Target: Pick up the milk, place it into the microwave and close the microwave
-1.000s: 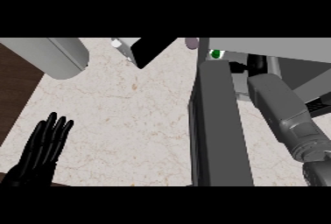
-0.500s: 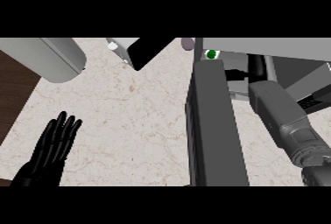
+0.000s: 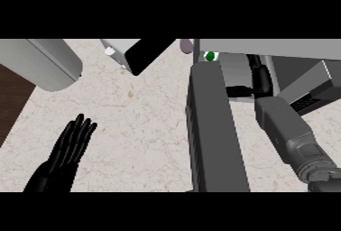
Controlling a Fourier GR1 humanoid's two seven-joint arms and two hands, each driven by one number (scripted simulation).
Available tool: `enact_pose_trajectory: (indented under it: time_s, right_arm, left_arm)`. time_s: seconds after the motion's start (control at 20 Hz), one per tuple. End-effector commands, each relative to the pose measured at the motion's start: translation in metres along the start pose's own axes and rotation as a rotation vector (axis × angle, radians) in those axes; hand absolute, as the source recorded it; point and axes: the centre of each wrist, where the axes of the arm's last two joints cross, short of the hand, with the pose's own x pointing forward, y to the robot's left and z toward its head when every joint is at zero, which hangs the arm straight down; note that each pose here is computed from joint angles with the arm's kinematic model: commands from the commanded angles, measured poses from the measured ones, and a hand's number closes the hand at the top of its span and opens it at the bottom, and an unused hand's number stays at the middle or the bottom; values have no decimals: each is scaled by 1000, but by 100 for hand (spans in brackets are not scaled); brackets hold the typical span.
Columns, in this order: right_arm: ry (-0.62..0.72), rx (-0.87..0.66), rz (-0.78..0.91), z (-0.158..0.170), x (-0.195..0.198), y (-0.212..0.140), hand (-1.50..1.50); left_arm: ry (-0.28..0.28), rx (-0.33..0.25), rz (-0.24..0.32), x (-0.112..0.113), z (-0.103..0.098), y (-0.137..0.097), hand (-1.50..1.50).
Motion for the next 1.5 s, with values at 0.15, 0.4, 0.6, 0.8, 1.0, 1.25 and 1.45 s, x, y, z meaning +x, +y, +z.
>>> enact_pose_trajectory:
  time_s: [0.15, 0.4, 0.6, 0.8, 1.0, 1.25, 1.45]
  right_arm:
    - [-6, 52, -154, 28, -23, 3, -150]
    - [-10, 66, -209, 56, -42, 9, -150]
    - [-6, 77, -220, 63, -46, 10, -150]
    - [-38, 96, -226, 85, -58, 3, -150]
    - [-38, 102, -236, 105, -67, -8, -150]
    - [-27, 109, -212, 121, -72, -30, -150]
    - [-45, 147, -220, 148, -74, -53, -150]
  left_arm:
    - [46, -86, 32, -17, -7, -12, -150]
    - [87, -213, 17, -40, -18, -7, -150]
    - [113, -285, -15, -33, -41, -31, 150]
    - [130, -317, -32, -42, -54, -46, 150]
    - [145, -338, -56, -56, -66, -38, 150]
    - [233, -481, -136, -95, -54, -65, 150]
    - [263, -521, -122, -106, -59, -93, 150]
